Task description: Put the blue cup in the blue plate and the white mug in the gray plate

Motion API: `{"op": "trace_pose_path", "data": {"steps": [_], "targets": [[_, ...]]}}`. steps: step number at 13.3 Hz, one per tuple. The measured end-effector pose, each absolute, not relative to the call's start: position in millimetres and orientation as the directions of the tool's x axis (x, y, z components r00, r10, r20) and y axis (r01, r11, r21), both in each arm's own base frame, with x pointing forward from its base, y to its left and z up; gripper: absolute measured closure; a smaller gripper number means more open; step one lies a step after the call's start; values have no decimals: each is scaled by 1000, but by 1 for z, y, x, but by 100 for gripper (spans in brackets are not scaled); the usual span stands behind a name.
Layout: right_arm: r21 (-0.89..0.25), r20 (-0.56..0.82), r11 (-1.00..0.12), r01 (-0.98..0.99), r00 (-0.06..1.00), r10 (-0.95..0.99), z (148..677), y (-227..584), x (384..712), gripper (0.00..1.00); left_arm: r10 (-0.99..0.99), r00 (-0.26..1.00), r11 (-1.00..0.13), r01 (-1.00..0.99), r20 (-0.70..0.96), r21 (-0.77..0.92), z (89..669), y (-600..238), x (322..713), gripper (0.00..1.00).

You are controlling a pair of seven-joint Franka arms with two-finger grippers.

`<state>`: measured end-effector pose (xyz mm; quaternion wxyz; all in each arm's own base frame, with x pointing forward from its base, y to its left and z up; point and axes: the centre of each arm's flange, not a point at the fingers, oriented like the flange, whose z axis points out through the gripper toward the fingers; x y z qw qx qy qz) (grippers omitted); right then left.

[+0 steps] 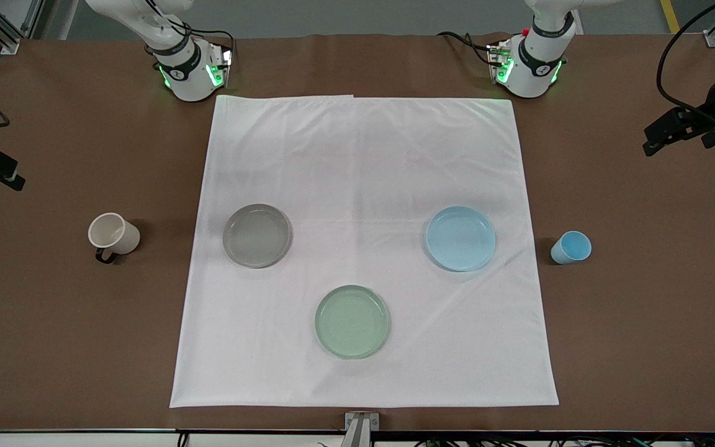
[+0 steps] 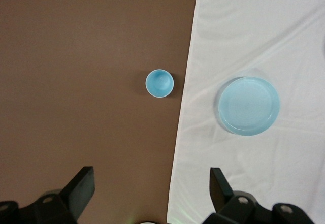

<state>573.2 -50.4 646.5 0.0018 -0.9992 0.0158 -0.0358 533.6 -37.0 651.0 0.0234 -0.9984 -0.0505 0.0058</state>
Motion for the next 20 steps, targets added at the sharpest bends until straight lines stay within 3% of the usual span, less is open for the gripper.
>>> {"op": "trace_pose_path", "data": {"steps": [7,15,20], "targets": [[-5,71,-999,-32,997,-32,646,-50,573,0,101,995,-994,100,-12,-48,649,-37,535,0],[-4,67,-999,-32,997,-32,644,-50,574,0,101,991,-994,97,-88,-53,607,-36,557,0],[1,1,-1000,-29,1000,-29,606,-48,594,0,101,988,-994,95,-117,-55,585,-36,568,0]]}}
